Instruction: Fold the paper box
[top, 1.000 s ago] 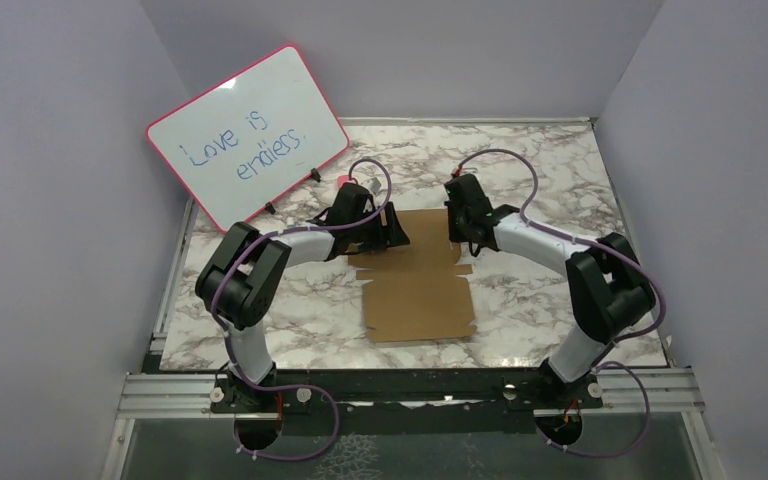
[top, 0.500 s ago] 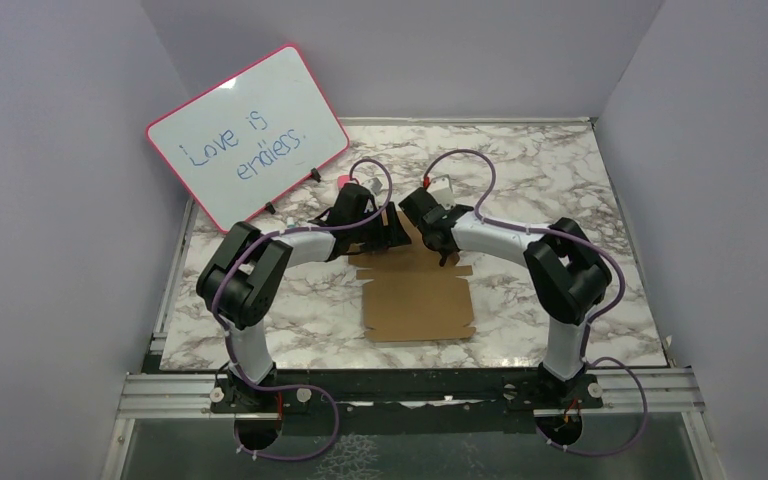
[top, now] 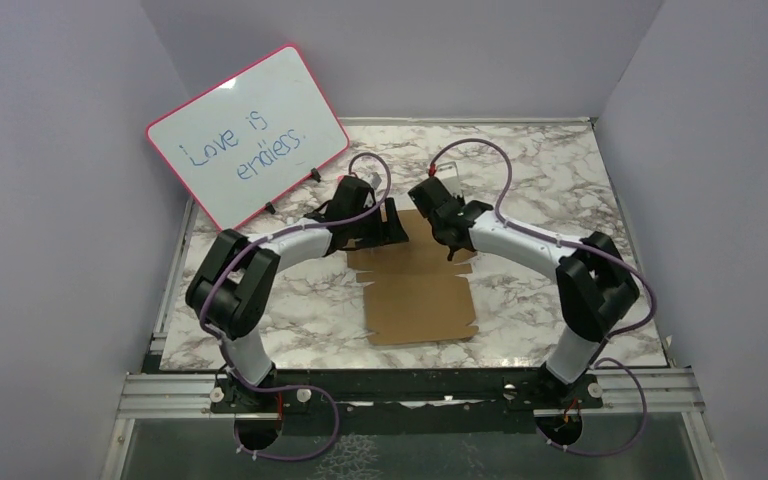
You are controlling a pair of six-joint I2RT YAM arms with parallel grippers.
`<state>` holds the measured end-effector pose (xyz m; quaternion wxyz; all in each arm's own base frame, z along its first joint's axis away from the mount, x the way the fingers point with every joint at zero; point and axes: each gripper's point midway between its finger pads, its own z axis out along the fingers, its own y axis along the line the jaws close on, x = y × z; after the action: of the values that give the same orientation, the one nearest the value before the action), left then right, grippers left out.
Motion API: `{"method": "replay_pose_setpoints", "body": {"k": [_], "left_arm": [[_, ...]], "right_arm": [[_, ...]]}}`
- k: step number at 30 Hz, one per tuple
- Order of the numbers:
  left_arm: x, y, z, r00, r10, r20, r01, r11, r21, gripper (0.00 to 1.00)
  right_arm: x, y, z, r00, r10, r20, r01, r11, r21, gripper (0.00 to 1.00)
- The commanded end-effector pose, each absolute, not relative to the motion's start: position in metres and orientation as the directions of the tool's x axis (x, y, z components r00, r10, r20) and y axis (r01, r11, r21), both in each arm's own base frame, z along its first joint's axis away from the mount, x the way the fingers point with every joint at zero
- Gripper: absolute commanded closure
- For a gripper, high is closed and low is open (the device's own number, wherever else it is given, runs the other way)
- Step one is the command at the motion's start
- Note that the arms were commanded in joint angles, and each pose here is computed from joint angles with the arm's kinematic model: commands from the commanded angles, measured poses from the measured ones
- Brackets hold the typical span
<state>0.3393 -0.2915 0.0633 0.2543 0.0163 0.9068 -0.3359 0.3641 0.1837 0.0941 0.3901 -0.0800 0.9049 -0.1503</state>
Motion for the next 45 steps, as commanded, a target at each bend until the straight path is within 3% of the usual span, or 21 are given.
{"method": "replay_pose_setpoints", "body": {"k": [1,5,11,18,28,45], "left_arm": [[0.347,-0.277,0.124,-0.793,-0.156,-0.589,0.256,0.793,-0.554,0.25],[0.332,-0.254,0.138,-0.764,-0.156,-0.626,0.249,0.824,-0.509,0.25],[0.293,-0.228,0.128,-0.787,-0.210,-0.580,0.182,0.819,-0.544,0.25],[0.259,-0.204,0.106,-0.791,-0.307,-0.529,0.071,0.813,-0.577,0.25],[0.254,-0.200,0.074,-0.784,-0.411,-0.466,-0.023,0.769,-0.639,0.26],[0.259,-0.213,0.045,-0.820,-0.432,-0.375,-0.080,0.735,-0.674,0.26]], "right_arm": [[0.363,0.200,0.126,-0.619,-0.229,-0.752,-0.087,0.971,-0.224,0.66],[0.351,0.224,0.137,-0.592,-0.209,-0.778,-0.223,0.971,-0.092,0.59],[0.324,0.260,0.122,-0.608,-0.190,-0.771,-0.404,0.910,0.095,0.47],[0.298,0.286,0.094,-0.649,-0.153,-0.745,-0.495,0.829,0.261,0.44],[0.288,0.312,0.075,-0.674,-0.097,-0.732,-0.538,0.743,0.398,0.43],[0.278,0.314,0.027,-0.753,-0.068,-0.655,-0.472,0.749,0.465,0.43]]}}
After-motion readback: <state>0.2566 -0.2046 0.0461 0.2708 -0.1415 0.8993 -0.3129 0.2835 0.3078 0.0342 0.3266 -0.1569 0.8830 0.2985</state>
